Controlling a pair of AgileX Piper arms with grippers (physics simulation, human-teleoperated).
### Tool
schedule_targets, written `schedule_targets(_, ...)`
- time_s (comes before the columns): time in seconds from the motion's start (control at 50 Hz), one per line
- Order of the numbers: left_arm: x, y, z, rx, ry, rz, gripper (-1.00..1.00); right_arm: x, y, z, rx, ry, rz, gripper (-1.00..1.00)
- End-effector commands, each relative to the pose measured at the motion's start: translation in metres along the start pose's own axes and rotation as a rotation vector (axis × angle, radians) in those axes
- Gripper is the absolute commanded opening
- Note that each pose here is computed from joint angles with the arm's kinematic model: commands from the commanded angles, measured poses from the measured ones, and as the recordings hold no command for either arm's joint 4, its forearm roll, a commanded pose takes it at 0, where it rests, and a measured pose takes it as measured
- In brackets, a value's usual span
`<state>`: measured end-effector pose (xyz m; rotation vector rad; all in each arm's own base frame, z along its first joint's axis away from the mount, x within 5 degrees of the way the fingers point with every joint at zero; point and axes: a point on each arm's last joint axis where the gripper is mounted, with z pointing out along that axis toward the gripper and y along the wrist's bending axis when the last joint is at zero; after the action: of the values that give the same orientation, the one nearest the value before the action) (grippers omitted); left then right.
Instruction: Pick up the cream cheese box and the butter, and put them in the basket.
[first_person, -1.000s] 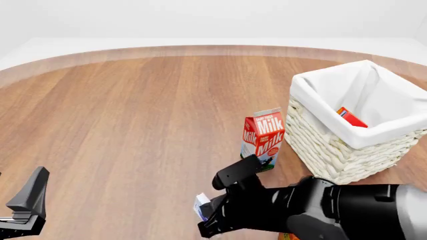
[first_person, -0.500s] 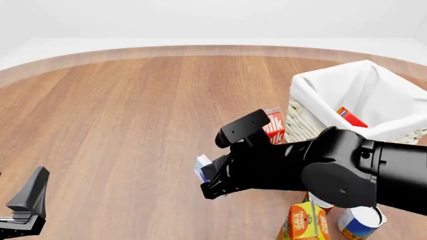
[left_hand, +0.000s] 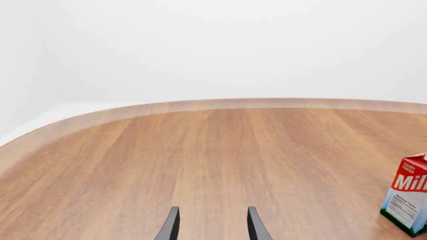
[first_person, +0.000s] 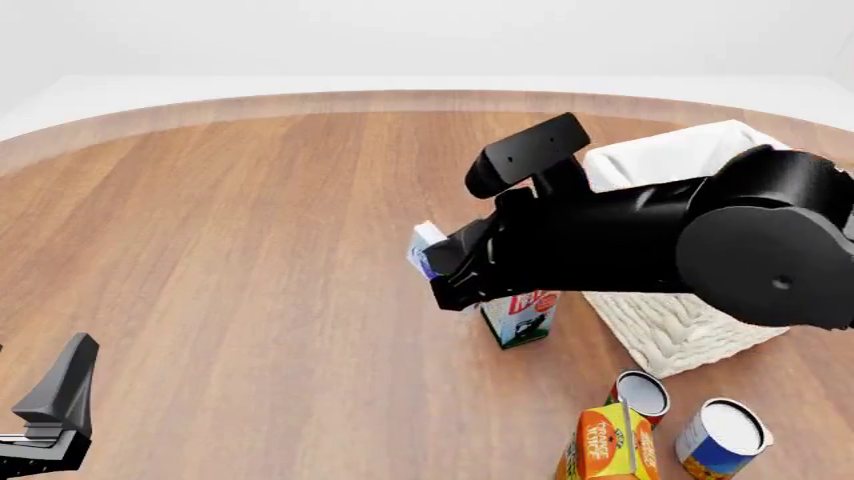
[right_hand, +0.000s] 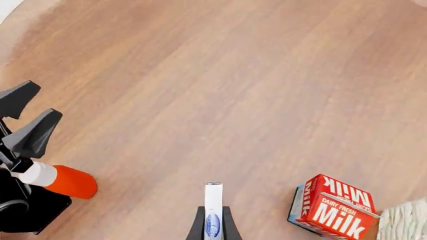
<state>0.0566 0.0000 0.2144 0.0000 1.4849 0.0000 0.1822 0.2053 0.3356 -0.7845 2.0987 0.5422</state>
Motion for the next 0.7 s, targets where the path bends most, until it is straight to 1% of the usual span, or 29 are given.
schedule_targets(0.02, 0.000, 0.000, 0.000, 0.000, 0.000, 0.000, 1.00, -0.023, -0.011, -0.026, 0.037, -0.069, -0.022, -1.00)
schedule_targets(0.2, 0.000, 0.000, 0.000, 0.000, 0.000, 0.000, 1.00, -0.039, -0.020, -0.040, 0.070, -0.106, -0.046, -1.00)
schedule_targets(0.36, 0.000, 0.000, 0.000, 0.000, 0.000, 0.000, 1.00, -0.047, -0.033, -0.056, 0.119, -0.137, -0.043, -1.00)
schedule_targets(0.42, 0.000, 0.000, 0.000, 0.000, 0.000, 0.000, 1.00, -0.050, -0.042, -0.067, 0.156, -0.154, -0.039, -1.00)
schedule_targets(0.48, 0.000, 0.000, 0.000, 0.000, 0.000, 0.000, 1.00, -0.055, -0.046, -0.080, 0.177, -0.166, -0.036, -1.00)
schedule_targets(0.52, 0.000, 0.000, 0.000, 0.000, 0.000, 0.000, 1.00, -0.056, -0.048, -0.084, 0.187, -0.172, -0.030, -1.00)
schedule_targets(0.56, 0.000, 0.000, 0.000, 0.000, 0.000, 0.000, 1.00, -0.052, -0.051, -0.083, 0.199, -0.176, -0.026, -1.00)
schedule_targets(0.7, 0.000, 0.000, 0.000, 0.000, 0.000, 0.000, 1.00, -0.051, -0.065, -0.098, 0.264, -0.196, 0.000, -1.00)
